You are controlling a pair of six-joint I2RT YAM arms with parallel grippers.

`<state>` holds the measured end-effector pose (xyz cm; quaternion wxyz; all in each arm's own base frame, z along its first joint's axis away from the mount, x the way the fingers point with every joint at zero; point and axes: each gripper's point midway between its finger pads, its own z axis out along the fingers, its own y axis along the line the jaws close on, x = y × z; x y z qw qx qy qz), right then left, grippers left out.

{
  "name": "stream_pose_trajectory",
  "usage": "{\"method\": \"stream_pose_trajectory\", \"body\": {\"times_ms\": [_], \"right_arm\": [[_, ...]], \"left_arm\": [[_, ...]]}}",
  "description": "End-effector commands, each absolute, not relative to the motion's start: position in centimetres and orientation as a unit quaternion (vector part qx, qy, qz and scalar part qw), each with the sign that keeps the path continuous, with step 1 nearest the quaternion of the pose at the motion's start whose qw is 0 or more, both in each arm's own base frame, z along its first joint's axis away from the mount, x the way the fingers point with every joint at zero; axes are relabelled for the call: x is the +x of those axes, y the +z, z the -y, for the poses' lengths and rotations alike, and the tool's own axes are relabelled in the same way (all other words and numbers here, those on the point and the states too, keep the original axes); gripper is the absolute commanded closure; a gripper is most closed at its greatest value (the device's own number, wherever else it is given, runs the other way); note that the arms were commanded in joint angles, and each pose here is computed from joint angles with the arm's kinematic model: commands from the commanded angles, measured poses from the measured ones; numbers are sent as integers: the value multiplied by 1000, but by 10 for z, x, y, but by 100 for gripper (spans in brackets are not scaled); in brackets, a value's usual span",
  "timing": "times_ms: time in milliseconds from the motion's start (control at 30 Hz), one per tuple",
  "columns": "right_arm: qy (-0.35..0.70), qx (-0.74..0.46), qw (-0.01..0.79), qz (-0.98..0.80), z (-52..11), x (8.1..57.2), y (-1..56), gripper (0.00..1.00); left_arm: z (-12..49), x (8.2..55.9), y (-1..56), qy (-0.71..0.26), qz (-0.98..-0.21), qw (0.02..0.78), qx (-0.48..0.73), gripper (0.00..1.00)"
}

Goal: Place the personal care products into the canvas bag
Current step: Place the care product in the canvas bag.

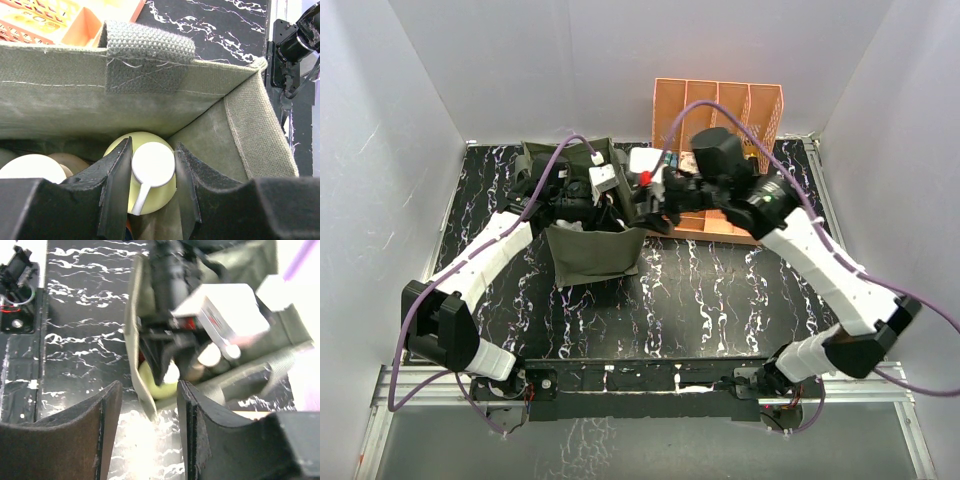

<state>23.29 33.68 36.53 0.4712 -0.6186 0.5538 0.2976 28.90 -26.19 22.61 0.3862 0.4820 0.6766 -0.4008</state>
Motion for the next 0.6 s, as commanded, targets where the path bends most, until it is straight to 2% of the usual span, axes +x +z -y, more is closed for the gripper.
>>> {"method": "stream_pose_trajectory", "body": {"times_ms": [0,233,567], "right_arm": [[294,-578,513,-562,-297,244,380,48],[294,-555,483,-610,-279,252,325,42],[358,-542,446,-616,-303,255,302,41]], "left_arm": [[271,267,266,-440,-638,394,494,100],[271,269,271,-436,-638,396,497,100],[271,271,272,-434,-638,401,494,100]]}}
